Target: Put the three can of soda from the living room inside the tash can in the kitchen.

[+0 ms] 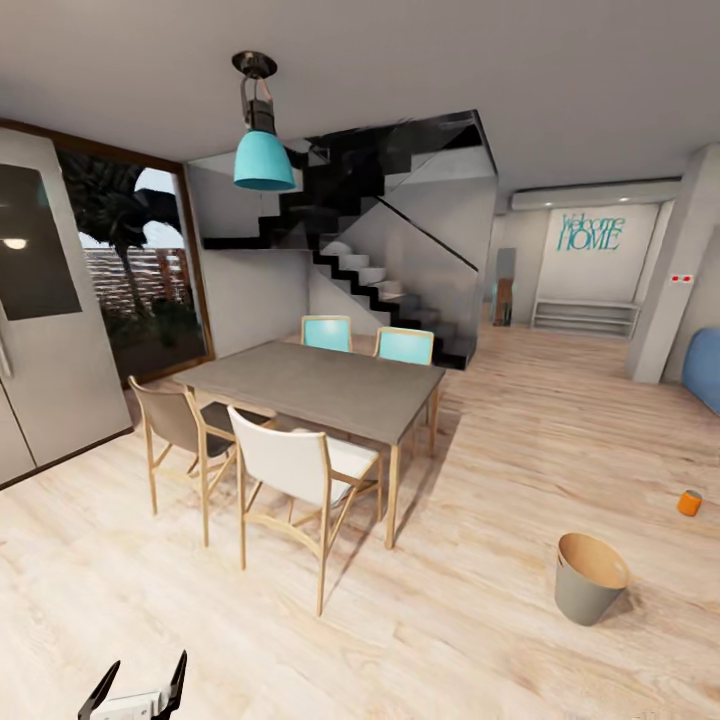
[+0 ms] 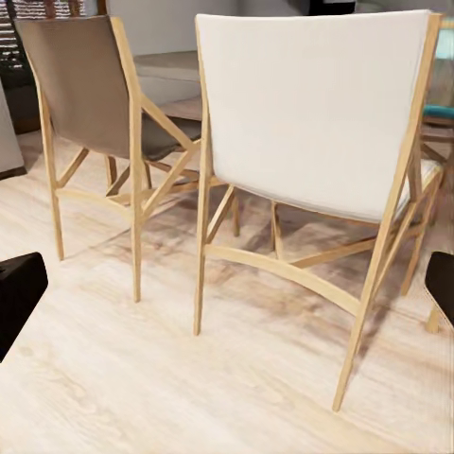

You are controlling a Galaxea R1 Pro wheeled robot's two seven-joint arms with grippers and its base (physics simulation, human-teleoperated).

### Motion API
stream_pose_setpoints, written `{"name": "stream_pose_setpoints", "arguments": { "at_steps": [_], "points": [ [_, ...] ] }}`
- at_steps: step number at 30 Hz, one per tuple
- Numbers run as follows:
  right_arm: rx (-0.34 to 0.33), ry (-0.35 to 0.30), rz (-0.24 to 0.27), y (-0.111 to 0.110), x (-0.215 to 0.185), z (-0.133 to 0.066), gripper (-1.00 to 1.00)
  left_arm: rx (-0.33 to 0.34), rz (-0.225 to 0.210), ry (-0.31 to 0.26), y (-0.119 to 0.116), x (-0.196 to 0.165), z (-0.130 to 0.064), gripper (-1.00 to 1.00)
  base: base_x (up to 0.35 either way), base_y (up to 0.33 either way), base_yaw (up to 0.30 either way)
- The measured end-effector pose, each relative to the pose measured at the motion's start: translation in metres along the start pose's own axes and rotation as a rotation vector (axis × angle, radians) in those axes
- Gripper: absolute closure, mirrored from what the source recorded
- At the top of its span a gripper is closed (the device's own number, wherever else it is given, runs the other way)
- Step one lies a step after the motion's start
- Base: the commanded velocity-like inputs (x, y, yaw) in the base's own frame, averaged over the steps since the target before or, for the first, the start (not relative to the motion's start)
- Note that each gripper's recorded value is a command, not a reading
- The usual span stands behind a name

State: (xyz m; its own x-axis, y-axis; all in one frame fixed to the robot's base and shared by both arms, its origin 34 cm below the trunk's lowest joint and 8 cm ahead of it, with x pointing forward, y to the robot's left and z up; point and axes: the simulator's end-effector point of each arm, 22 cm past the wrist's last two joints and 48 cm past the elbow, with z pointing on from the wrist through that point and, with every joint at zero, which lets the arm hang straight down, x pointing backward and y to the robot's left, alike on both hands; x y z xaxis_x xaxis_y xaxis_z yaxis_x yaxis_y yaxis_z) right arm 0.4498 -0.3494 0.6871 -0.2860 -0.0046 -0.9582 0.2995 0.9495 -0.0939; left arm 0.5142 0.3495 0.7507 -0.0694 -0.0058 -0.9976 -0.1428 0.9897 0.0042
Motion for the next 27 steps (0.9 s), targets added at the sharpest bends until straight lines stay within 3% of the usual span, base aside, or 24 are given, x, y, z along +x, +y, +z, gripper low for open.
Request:
{"name": "stream_pose_setpoints", "arguments": {
  "at_steps": [8,27],
  "points": [
    [-0.002,-0.001,0.001,0.0016,0.0001,-0.0005,-1.0,0.0,0.0,0.0,0.0,-0.0001,0.0,-1.0,0.0,0.0,-0.235],
    [-0.003,0.001,0.009,0.006,0.0006,-0.0016,-1.0,0.0,0.0,-0.001,0.0,-0.0004,0.0001,-1.0,0.0,0.0,-0.111]
  ]
}}
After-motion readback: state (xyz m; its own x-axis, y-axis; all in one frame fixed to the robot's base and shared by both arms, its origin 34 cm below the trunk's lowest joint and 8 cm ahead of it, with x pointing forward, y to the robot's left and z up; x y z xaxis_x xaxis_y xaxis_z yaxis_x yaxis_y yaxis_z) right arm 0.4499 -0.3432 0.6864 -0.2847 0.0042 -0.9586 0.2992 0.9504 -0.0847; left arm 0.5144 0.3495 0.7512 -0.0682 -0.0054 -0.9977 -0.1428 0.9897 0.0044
